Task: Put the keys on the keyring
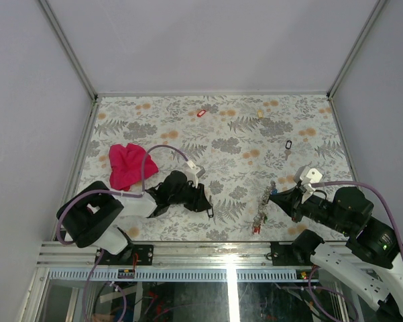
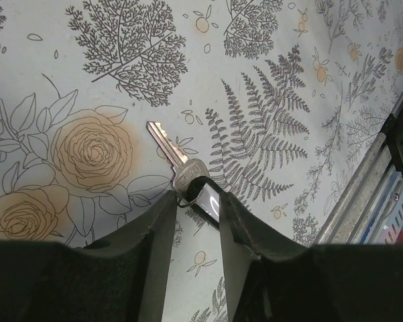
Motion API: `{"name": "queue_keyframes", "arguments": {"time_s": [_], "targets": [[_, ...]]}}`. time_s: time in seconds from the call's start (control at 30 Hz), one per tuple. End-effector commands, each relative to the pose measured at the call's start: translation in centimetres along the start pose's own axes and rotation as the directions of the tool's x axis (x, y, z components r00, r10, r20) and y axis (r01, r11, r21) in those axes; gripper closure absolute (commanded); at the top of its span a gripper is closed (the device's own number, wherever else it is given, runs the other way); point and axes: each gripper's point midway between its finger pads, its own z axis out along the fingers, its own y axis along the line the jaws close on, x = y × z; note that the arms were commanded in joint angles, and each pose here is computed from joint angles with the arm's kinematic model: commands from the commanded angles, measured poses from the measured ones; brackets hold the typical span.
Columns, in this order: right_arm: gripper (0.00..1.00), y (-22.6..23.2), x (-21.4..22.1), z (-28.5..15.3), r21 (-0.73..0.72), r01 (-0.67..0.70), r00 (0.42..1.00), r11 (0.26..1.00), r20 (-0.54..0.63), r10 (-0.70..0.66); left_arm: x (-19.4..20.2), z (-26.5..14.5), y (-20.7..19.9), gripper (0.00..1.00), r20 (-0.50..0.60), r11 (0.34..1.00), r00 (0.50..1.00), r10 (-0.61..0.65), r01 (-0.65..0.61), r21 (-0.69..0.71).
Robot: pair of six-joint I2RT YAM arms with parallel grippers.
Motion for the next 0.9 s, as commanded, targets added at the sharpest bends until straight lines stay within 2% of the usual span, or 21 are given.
{"name": "queue_keyframes", "arguments": {"time_s": [0.0,0.57,0.87], "targets": [[1.0,0.5,-3.2,0.1,-0.026,0.011,0.994,1.0,0.112,-0.008,0.2,-0.1,0.0,0.69,0.002,1.0,1.0,0.015,-0.015,0.019],[1.0,0.5,-3.1,0.0,-0.028,0.005,0.994,1.0,0.108,-0.002,-1.6,0.2,-0.2,0.95,0.052,1.0,0.998,0.028,-0.029,0.007],[1.0,0.4,-2.9,0.1,-0.02,0.005,0.995,1.0,0.104,-0.003,-4.8,-1.3,-1.1,1.0,0.144,0.993,0.983,0.115,-0.112,-0.027]]}}
